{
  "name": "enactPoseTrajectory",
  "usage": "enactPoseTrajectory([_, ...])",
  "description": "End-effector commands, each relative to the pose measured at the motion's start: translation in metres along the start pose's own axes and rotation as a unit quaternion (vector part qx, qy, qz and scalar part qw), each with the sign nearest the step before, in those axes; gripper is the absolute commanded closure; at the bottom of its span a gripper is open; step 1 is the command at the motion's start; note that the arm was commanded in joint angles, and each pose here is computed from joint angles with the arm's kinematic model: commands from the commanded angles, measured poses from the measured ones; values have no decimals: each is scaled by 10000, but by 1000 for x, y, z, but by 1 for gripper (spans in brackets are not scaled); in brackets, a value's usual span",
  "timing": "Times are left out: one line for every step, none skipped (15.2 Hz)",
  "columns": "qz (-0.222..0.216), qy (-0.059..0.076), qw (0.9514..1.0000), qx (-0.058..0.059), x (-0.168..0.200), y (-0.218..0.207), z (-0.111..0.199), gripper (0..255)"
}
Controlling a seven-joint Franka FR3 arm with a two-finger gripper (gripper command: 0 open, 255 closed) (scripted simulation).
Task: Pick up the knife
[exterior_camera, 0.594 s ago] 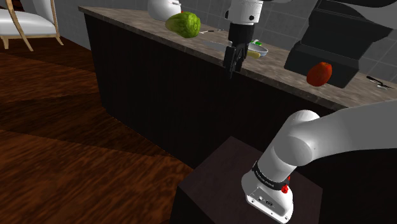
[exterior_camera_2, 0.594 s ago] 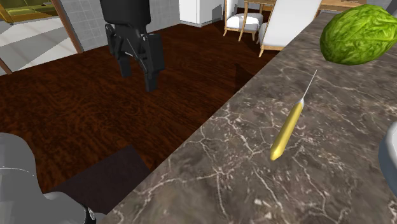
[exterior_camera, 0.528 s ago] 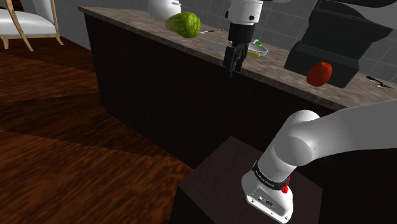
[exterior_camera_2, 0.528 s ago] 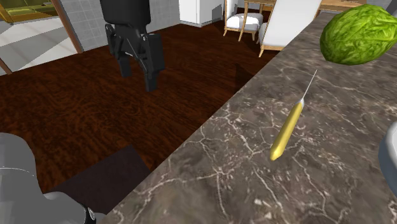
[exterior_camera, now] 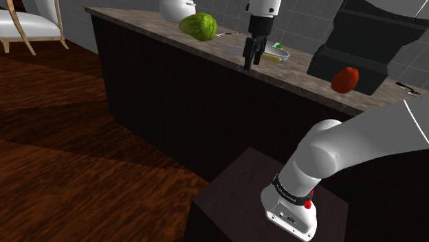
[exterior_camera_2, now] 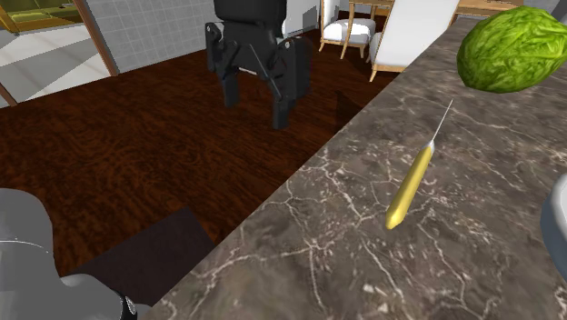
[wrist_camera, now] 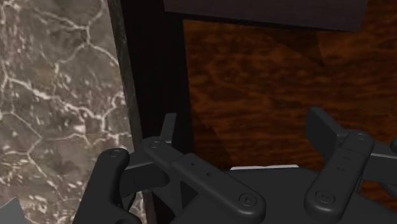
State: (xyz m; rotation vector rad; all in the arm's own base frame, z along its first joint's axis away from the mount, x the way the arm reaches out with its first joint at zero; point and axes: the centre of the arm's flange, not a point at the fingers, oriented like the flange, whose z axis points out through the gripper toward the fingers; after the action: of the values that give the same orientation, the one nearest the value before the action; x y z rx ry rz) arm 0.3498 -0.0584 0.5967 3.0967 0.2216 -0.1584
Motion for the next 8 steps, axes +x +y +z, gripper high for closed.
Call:
enactPoseTrajectory([-24,50,10000,12,8,25,0,0])
enactPoseTrajectory([-34,75,10000,19,13,37,-2,0])
enactPoseTrajectory([-44,99,9999,27,18,49,-4,0])
enactPoseTrajectory([-55,123,9999,35,22,61,-6,0])
enactPoseTrajectory([-65,148,9999,43,27,73,-9,0])
enactPoseTrajectory([-75,172,9998,50,32,85,-11,0])
enactPoseTrajectory([-85,197,9998,58,36,97,-13,0])
enactPoseTrajectory([-95,221,9997,66,41,109,-15,0])
